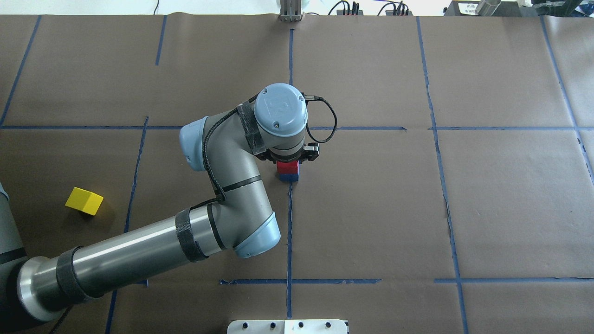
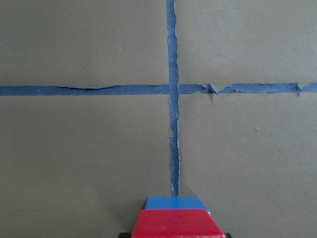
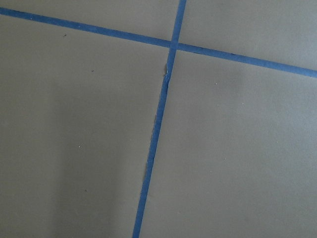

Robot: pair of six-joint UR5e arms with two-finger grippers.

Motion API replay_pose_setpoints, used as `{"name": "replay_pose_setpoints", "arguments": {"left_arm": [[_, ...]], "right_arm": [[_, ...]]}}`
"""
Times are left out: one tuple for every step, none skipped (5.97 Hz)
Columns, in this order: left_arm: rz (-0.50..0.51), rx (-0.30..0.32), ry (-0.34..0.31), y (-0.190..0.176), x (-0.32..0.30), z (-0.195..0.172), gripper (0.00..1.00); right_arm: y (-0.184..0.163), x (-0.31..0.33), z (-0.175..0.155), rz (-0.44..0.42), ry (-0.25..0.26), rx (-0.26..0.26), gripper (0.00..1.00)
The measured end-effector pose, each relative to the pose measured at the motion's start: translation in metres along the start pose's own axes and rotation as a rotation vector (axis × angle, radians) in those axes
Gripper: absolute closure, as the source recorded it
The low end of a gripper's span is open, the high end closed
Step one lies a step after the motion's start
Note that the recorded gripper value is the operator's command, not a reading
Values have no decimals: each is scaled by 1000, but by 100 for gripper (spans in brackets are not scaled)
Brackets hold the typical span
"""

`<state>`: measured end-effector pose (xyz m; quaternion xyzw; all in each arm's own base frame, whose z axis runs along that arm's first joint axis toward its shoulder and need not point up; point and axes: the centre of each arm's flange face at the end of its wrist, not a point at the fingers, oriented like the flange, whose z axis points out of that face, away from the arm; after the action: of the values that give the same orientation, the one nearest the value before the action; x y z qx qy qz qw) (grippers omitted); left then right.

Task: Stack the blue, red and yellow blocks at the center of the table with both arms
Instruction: 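Lower the red cube onto the blue cube and open the left gripper, then move the left gripper back toward the yellow cube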

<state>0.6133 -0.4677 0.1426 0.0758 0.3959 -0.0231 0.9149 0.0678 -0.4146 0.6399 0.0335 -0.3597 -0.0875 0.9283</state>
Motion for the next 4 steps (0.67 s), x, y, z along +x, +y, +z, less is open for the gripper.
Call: {"name": "replay_pose_setpoints", "arguments": {"left_arm": [[8,1,5,0,1,-1,1],[23,8,14,-7,0,-7,1],[29,3,28,-25,-9,-19,1],[37,-33,51,-51,-30,-33,1]], "right_arm": [[0,0,0,0,0,0,0],[0,0,0,0,0,0,0],[0,0,0,0,0,0,0],[0,0,0,1,0,0,0]]}}
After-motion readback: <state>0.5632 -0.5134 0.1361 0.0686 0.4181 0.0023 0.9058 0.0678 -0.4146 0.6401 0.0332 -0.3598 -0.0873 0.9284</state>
